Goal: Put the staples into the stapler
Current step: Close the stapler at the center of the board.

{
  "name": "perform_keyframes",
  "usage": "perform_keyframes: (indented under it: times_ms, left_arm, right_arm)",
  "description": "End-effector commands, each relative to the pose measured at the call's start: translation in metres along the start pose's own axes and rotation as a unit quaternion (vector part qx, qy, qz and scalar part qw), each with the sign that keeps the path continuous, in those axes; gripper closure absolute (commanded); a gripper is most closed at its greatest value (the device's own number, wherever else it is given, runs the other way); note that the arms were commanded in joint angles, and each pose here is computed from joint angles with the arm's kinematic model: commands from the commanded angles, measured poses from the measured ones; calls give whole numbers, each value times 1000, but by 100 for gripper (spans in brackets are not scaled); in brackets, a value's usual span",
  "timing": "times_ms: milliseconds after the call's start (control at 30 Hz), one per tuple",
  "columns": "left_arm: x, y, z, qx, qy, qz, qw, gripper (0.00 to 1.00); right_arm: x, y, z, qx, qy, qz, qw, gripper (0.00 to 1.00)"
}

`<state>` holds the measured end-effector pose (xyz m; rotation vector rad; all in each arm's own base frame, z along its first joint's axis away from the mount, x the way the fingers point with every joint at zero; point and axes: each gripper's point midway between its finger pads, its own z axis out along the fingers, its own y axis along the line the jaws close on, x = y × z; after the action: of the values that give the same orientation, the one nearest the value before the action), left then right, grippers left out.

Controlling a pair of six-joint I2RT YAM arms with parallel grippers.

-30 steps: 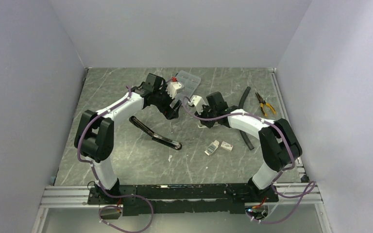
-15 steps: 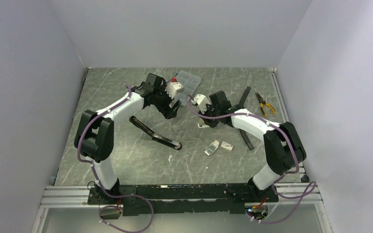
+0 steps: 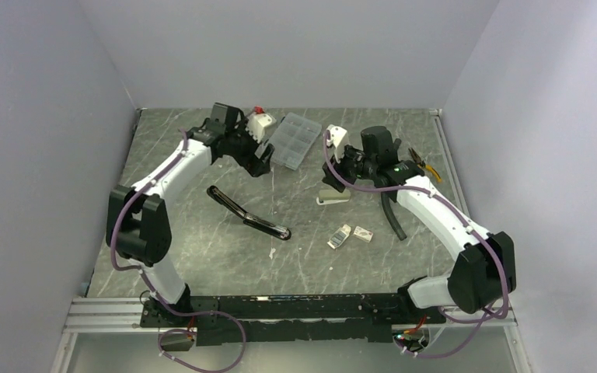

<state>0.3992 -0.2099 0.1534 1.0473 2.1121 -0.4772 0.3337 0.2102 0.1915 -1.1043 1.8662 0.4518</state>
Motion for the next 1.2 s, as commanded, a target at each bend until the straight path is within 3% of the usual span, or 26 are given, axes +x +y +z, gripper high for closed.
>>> perform_keyframes:
  times_ms: [0,267,467,667,833,1000,1167]
  left_arm:
    - [-33,4,-40,18,-47,-17,999,3]
    - [-30,32,-102,-37,-97,-27,994,3]
    - [17,72,-141,-113,-55,-122,985,3]
    - [67,67,-151,-93,-46,-161,981,3]
    - [83,55,-151,-30,-102,-129,986,3]
    - [102,40,-153,60,-167,-34,984,3]
    - [125,38,-141,122,-182,42,975,3]
  right_arm:
    - [-29,24,-5,-68,-59,-24,996,39]
    - [-32,72,22,-134,-65,-44,988,37]
    - [-20,115,65,-153,-14,-58,986,36]
    - [-2,144,102,-159,32,-40,986,35]
    - [15,150,113,-166,66,-41,983,35]
    - [31,164,102,-205,80,-48,974,35]
    - [45,162,97,-206,87,-53,973,35]
